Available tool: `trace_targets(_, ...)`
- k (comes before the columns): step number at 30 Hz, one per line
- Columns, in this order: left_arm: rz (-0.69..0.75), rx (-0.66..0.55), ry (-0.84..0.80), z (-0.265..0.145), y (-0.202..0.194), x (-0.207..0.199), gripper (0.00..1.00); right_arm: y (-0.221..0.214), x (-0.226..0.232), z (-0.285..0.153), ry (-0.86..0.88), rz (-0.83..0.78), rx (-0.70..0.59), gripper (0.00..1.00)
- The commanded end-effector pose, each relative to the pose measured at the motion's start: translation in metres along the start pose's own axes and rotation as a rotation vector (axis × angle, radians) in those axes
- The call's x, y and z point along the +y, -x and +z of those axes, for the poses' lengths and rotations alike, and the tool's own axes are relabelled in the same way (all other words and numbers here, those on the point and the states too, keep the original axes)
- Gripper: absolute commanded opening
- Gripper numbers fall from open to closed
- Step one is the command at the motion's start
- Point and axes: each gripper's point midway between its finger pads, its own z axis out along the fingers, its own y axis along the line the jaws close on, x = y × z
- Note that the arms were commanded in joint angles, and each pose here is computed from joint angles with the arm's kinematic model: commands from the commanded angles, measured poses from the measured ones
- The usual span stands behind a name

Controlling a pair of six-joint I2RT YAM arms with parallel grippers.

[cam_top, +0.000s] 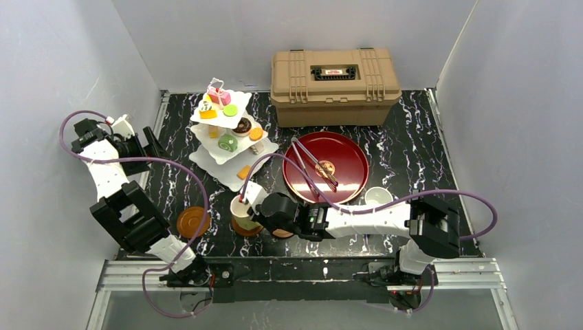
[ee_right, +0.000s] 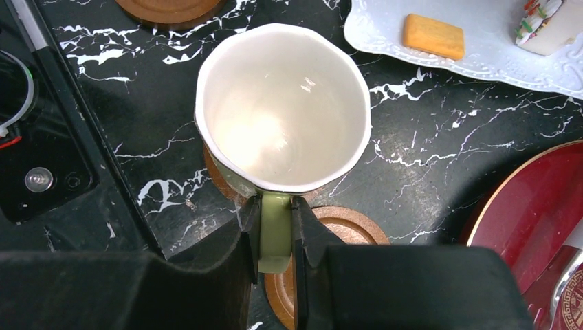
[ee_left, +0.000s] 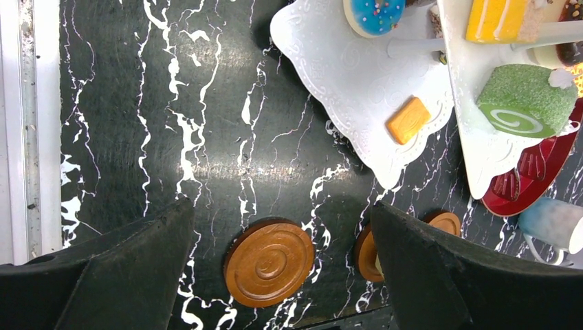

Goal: Serve the afternoon tea
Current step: Place the cup on the coaster.

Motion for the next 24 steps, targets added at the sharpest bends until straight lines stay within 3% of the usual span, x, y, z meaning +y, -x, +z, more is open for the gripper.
trace_targets(1,0.029,-0.027,-0.022,-0.01,0.0,-0.01,0.98,0.044,-0.004,-0.002,-0.036,0.026,-0.162,0.01)
trace_targets(5,0.029,-0.026,-0.032,-0.01,-0.001,-0.013,0.98,0.037,-0.002,0.0,-0.027,0.039,-0.139,0.02)
trace_targets(7,0.03,-0.025,-0.034,-0.011,-0.001,-0.013,0.98,0.034,-0.001,-0.003,-0.024,0.047,-0.13,0.19)
trace_targets(10,0.038,-0.026,-0.037,-0.012,-0.001,-0.014,0.98,0.033,-0.002,-0.01,-0.023,0.053,-0.127,0.35)
trace_targets(18,0.055,-0.032,-0.044,-0.016,0.001,-0.018,0.98,0.039,-0.013,-0.035,-0.058,0.082,-0.116,0.96)
trace_targets(24,0.073,-0.037,-0.044,-0.018,0.002,-0.019,0.98,0.044,-0.041,-0.08,-0.163,0.16,-0.089,0.98)
